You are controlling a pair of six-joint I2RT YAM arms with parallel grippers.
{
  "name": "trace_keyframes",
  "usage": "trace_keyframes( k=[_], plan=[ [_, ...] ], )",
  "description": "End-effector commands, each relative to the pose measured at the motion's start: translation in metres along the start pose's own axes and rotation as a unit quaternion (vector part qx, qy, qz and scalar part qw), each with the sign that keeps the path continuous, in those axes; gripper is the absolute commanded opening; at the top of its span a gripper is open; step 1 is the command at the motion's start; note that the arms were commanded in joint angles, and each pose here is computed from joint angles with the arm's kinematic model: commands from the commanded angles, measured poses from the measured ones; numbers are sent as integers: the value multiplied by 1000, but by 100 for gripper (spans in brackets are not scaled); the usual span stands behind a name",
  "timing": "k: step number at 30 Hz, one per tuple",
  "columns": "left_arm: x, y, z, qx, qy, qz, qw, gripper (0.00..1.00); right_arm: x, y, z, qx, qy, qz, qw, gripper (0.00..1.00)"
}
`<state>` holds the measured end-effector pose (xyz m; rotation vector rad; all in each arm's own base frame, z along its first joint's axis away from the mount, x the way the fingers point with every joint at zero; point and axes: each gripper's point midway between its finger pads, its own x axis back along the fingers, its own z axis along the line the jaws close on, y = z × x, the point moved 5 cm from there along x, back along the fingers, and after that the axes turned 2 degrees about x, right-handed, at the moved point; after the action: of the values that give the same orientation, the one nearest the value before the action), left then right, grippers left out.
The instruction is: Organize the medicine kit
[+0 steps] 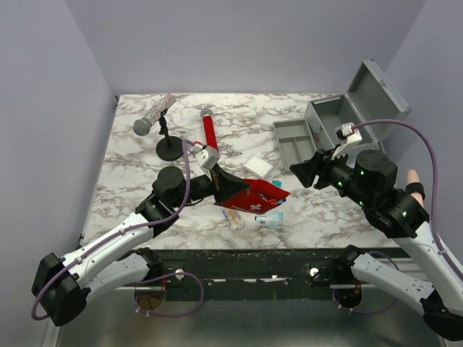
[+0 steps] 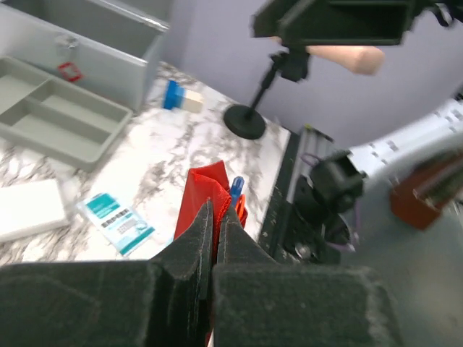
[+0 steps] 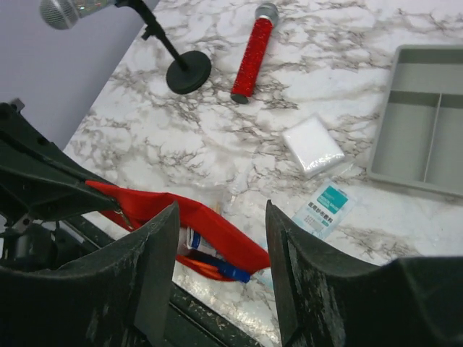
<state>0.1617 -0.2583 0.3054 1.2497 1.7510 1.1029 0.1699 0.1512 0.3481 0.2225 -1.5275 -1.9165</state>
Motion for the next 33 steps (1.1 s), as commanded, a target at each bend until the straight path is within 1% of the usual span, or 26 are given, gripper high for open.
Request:
trace_keyframes(
  k=[1,2,4,6,8,12,17,21,25,29,33],
  plan=[
    [9,0,26,73,83,-160,981,0,-10,-13,-18,-43,-59,-33,997,58],
    [7,-3,30,88,87,-175,977,0,-10,-16,-19,-44,-59,-30,997,57],
    [2,-11,40,113,96,-186,971,0,-11,-25,-20,-41,-55,-20,997,56],
    [1,-18,48,131,106,-205,964,0,-16,-38,-21,-36,-51,7,998,56],
    [6,-25,60,140,138,-223,955,0,-22,-53,-22,-40,-47,34,998,56],
    [20,-54,84,138,221,-199,945,0,-37,-82,-25,-57,-43,74,995,55],
    [45,-83,99,137,293,-175,930,0,-58,-103,-30,-68,-50,98,992,54],
    [57,-102,102,133,314,-160,926,0,-80,-113,-30,-81,-51,111,989,54],
    [61,-116,103,124,326,-140,927,0,-105,-113,-31,-88,-58,111,988,54],
    [61,-121,100,108,329,-127,930,0,-131,-112,-29,-83,-55,124,987,54],
    [60,-121,99,91,331,-123,931,0,-151,-115,-22,-82,-32,148,985,50]
  ],
)
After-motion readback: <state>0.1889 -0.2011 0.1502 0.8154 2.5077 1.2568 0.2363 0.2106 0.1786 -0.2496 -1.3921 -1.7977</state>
